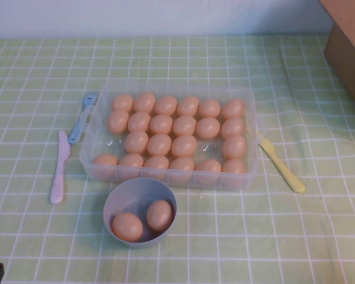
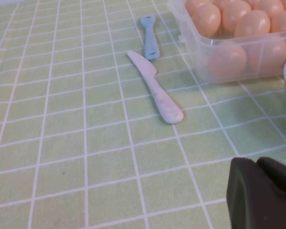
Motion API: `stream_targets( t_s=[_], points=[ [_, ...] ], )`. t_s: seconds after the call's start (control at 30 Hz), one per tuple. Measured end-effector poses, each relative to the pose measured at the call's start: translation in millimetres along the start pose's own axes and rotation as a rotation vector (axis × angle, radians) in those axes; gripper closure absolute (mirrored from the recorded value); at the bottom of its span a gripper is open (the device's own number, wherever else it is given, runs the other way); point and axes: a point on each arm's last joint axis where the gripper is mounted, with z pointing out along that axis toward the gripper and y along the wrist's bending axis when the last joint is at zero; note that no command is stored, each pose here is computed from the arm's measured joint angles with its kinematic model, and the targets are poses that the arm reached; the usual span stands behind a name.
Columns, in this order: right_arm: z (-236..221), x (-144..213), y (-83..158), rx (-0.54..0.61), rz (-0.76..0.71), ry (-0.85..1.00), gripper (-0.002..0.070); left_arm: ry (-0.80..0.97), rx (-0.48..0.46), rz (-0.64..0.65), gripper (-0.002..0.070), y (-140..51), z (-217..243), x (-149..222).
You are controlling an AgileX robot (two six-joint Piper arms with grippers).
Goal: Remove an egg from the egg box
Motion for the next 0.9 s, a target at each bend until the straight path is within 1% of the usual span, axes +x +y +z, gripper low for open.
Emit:
stream_targets(
  t_s=[0.2, 0.3, 0.37, 0.57, 0.63, 0.73, 0.9],
  points=[
    [0.0, 0.0, 0.0, 0.000, 0.000, 0.000, 0.0694, -0.002, 0.000, 0.000, 0.0679, 0.0, 0.0, -0.2],
    [0.0, 0.0, 0.0, 0.000, 0.000, 0.000, 0.0694, -0.031, 0.012, -0.052, 0.0680, -1.0, 0.0, -2.9],
    [0.0, 0.0, 0.0, 0.000, 0.000, 0.000, 0.0694, -0.062, 0.030, -0.123, 0.0679, -2.4, -0.2, -5.8],
    [0.0, 0.0, 0.0, 0.000, 0.000, 0.000, 0.0694, -0.195, 0.110, -0.539, 0.0679, -4.8, -2.2, -19.4],
    [0.0, 0.0, 0.0, 0.000, 0.000, 0.000, 0.0694, -0.217, 0.128, -0.642, 0.0679, -4.7, -2.8, -21.8],
    [0.0, 0.0, 0.0, 0.000, 0.000, 0.000, 0.0694, -0.226, 0.137, -0.694, 0.0679, -4.6, -3.0, -22.8],
    [0.0, 0.0, 0.0, 0.000, 0.000, 0.000, 0.0694, -0.238, 0.131, -0.702, 0.0679, -3.6, -3.2, -23.7]
  ],
)
